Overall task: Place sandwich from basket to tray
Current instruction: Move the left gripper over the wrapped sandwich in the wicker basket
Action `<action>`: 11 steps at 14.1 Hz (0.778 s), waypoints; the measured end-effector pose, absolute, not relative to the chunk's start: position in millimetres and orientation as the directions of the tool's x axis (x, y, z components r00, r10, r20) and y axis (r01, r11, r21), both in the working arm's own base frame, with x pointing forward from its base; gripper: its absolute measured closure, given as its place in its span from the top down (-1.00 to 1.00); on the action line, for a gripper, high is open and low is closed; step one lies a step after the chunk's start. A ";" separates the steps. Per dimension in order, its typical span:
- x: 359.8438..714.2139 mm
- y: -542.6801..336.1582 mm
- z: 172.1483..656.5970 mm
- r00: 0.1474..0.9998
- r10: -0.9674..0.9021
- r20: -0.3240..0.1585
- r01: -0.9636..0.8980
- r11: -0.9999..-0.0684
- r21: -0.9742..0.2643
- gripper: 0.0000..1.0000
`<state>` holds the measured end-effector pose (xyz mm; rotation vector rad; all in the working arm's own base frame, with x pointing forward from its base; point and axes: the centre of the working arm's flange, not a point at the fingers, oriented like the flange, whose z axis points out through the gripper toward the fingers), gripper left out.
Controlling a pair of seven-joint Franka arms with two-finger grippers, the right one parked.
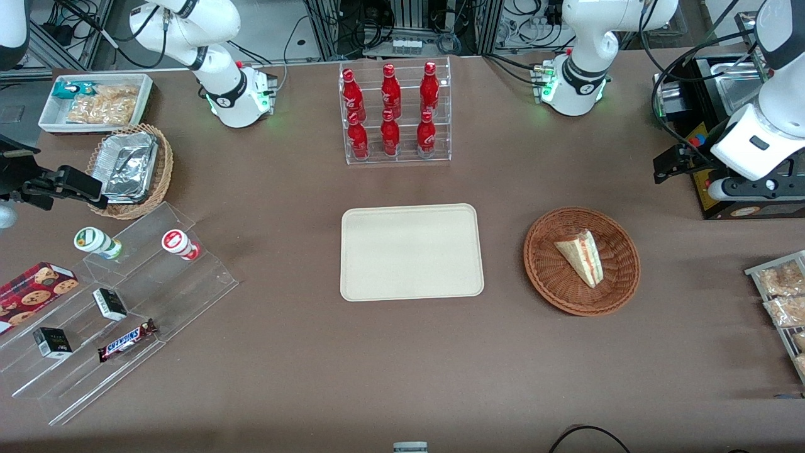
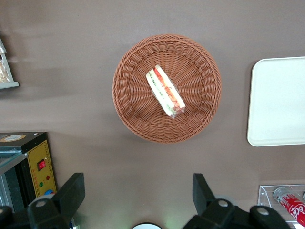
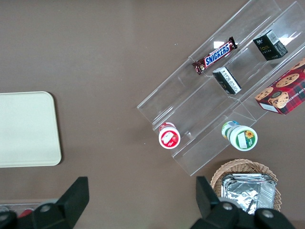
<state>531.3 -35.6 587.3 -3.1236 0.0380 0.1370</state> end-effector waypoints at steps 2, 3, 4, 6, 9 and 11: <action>531.4 -36.7 586.9 0.996 -0.025 -0.090 -0.027 -1.000 -0.014 1.00; 531.5 -37.1 585.2 0.995 -0.026 -0.095 -0.027 -1.000 -0.014 1.00; 532.0 -37.5 581.4 0.994 -0.026 -0.107 -0.028 -1.000 -0.014 1.00; 533.9 -38.8 563.4 0.989 -0.028 -0.147 -0.031 -0.999 -0.016 1.00; 536.0 -40.7 519.1 0.974 -0.030 -0.224 -0.035 -0.999 -0.019 1.00; 540.1 -44.3 490.1 0.972 -0.036 -0.232 -0.041 -0.999 -0.019 1.00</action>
